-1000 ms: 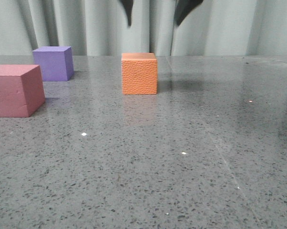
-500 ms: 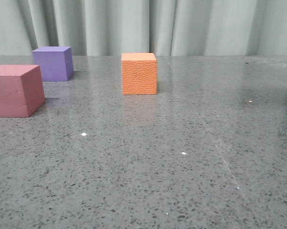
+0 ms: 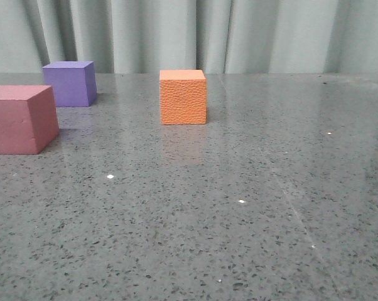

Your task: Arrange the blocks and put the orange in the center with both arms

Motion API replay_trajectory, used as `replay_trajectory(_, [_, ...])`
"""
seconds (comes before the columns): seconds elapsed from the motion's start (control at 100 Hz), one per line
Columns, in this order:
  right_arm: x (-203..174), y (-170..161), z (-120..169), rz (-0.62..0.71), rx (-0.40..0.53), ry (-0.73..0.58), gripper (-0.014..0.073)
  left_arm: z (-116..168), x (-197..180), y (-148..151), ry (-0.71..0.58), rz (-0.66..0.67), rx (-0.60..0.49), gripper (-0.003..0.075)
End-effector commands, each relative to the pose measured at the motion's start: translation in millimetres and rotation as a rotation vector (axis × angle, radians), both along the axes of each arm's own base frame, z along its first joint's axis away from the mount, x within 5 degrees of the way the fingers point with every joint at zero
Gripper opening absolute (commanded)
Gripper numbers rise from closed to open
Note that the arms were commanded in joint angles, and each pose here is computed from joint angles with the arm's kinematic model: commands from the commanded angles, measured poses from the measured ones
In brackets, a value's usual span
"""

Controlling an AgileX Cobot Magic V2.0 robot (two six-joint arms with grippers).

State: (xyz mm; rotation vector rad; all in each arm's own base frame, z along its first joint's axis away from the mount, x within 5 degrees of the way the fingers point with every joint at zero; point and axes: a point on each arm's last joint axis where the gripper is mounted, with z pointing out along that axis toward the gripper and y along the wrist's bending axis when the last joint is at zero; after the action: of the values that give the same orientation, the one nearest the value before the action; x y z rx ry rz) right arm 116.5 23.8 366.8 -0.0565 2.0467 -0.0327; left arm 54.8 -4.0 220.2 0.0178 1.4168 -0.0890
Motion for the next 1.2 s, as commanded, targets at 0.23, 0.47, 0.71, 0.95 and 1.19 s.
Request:
replay_trajectory(0.23, [-12.6, -10.8, 14.2, 0.002, 0.011, -0.112, -0.0067, -9.6, -1.1, -1.0, -0.053, -0.011, -0.007, -0.0013])
replay_trajectory(0.47, [-12.6, -10.8, 14.2, 0.002, 0.011, -0.112, -0.0067, -9.6, -1.1, -1.0, -0.053, -0.011, -0.007, -0.0013])
replay_trajectory(0.71, [-13.8, -12.3, 9.7, 0.003, -0.006, -0.120, -0.0067, -9.6, -1.1, -1.0, -0.053, -0.011, -0.007, -0.0013])
replay_trajectory(0.95, [-31.9, -22.5, -24.3, 0.004, 0.057, -0.162, -0.0067, -9.6, -1.1, -1.0, -0.053, -0.011, -0.007, -0.0013])
replay_trajectory(1.19, [-63.2, -37.2, -58.7, -0.012, 0.177, -0.278, -0.0067, -9.6, -1.1, -1.0, -0.053, -0.011, -0.007, -0.0013])
